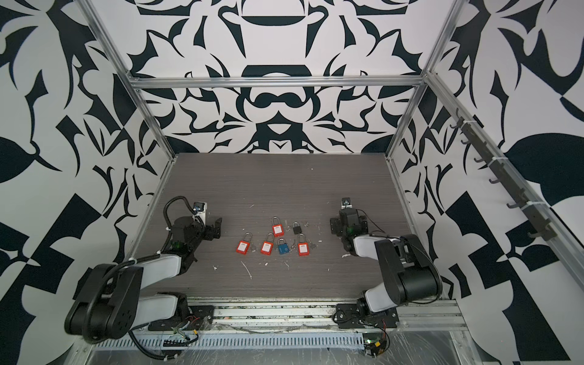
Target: Lock with the key
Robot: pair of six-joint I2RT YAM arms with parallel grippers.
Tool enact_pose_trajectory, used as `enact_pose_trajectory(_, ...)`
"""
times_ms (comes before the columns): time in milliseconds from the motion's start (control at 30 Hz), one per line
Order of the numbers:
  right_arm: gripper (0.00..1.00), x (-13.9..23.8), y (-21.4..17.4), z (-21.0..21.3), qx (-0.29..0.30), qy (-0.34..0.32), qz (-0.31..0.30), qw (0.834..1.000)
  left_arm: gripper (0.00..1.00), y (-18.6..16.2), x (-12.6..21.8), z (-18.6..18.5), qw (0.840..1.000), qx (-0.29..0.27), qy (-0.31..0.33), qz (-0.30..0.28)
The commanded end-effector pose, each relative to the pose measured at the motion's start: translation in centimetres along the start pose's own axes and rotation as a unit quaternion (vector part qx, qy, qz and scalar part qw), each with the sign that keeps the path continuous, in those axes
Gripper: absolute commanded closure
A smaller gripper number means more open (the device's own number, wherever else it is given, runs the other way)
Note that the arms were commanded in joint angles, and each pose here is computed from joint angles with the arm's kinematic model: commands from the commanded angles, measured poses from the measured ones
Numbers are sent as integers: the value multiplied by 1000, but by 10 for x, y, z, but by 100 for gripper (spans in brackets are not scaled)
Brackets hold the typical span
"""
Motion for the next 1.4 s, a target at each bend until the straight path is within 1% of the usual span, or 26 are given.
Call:
enact_pose_trajectory(0, 0, 9, 41, -25, -53, -41, -156, 985, 1, 35, -5, 2, 994, 15, -23, -107)
enact_pose_trajectory(33, 0, 12, 42, -27, -61, -43, -181, 981, 1, 32, -8, 6, 993, 23, -21, -112)
enact_pose_trajectory(67, 0, 14, 42, -28, -64, -44, -184, 980, 1, 31, -10, 9, 992, 26, -17, -123)
enact_pose_trajectory(100, 0, 12, 42, -28, -62, -41, -173, 982, 1, 33, -11, 12, 990, 26, -17, -139)
enact_pose_trajectory(133, 0, 7, 44, -28, -58, -39, -157, 985, 1, 35, -10, 12, 990, 30, -17, -138)
enact_pose_trajectory(200, 0, 0, 45, -29, -60, -44, -138, 988, 1, 31, -8, 15, 993, 43, -12, -108)
enact_pose_trajectory(233, 0, 1, 43, -30, -59, -46, -137, 988, 1, 30, -11, 15, 994, 47, -11, -100)
enact_pose_trajectory(333, 0, 2, 44, -27, -53, -37, -140, 988, 1, 35, -23, 13, 994, 35, -19, -101)
enact_pose_trajectory(433, 0, 1, 45, -27, -54, -37, -140, 988, 1, 34, -30, 15, 997, 49, -4, -57)
enact_pose_trajectory(467, 0, 1, 46, -25, -49, -31, -139, 989, 1, 34, -32, 15, 997, 47, -8, -54)
enact_pose_trajectory(533, 0, 1, 45, -26, -49, -33, -139, 989, 1, 37, -35, 13, 997, 40, -12, -59)
enact_pose_trajectory(600, 0, 1, 45, -25, -49, -32, -139, 989, 1, 35, -36, 11, 998, 41, -17, -44)
enact_pose_trajectory(667, 0, 0, 46, -25, -49, -32, -140, 988, 1, 35, -38, 10, 998, 37, -23, -42)
enact_pose_trajectory(767, 0, 1, 45, -25, -48, -30, -140, 989, 1, 35, -38, 10, 998, 37, -24, -42)
enact_pose_trajectory(833, 0, 0, 48, -18, -39, -8, -144, 989, 1, 34, -38, 10, 998, 37, -23, -41)
enact_pose_trajectory(1133, 0, -3, 48, -18, -39, -3, -140, 989, 1, 35, -37, 11, 998, 39, -21, -43)
enact_pose_trajectory(1200, 0, -1, 49, -16, -41, 12, -145, 989, 1, 35, -37, 10, 998, 39, -21, -44)
enact_pose_trajectory(1367, 0, 0, 48, -16, -36, 10, -147, 988, 1, 35, -37, 11, 998, 39, -20, -43)
Point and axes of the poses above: each gripper's point midway between its finger pads, its own x axis back along the fingers, its own z axis along the line the jaws close on, y = z × x, the point moved 3 cm from there along x, back along the fingers, and after that the axes turned 12 degrees about x, right-handed, at the moved point
